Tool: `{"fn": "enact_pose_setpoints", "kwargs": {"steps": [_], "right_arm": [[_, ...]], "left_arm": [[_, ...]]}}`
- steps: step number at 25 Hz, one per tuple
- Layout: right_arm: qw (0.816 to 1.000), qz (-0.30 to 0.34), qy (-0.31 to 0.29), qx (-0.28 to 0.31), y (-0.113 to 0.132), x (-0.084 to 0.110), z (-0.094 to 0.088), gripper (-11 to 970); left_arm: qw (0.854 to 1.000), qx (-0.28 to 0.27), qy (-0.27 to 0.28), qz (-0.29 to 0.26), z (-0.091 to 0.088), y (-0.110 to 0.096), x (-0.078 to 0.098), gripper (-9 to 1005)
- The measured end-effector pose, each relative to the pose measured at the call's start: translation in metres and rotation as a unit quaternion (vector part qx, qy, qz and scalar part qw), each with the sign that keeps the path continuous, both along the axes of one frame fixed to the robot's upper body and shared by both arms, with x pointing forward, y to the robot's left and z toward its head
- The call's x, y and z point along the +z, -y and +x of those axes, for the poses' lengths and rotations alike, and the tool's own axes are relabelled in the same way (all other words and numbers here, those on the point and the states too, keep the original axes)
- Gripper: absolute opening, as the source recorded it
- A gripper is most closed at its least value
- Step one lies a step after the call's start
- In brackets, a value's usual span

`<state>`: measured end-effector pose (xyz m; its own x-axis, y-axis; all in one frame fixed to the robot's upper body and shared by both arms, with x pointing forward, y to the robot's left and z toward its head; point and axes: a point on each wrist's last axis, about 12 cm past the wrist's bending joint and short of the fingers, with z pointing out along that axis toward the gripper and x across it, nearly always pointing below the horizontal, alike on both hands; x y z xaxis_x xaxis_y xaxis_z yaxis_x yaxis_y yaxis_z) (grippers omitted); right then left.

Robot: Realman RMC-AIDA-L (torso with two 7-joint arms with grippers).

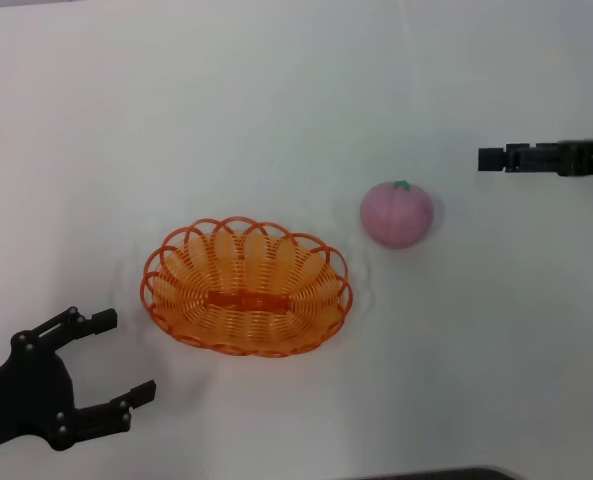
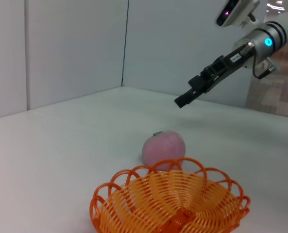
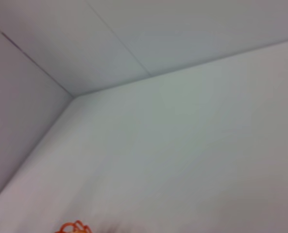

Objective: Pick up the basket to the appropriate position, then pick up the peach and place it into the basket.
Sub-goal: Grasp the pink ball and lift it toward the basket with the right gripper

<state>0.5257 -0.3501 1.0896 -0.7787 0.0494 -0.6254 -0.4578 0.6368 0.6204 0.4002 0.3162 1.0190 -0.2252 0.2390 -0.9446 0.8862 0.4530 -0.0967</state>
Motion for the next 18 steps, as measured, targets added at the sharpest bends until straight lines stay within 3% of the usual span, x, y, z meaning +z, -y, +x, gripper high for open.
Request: {"fn": "enact_pose_setpoints", "kwargs": {"steps": [8,18], "right_arm": [[0.997,-0.062,-0.045,0.024,-0.017,0.011,0.024,894],[0.986,-0.142,-0.059,0.063,-0.034,0.029,0.041,890]], "left_arm": [[1.000,0.002,-0.006,-0.005,-0.004,0.000,-0.001,908],[1.000,0.002,-0.008,-0.006,-0.005,0.000,-0.001,908]]}}
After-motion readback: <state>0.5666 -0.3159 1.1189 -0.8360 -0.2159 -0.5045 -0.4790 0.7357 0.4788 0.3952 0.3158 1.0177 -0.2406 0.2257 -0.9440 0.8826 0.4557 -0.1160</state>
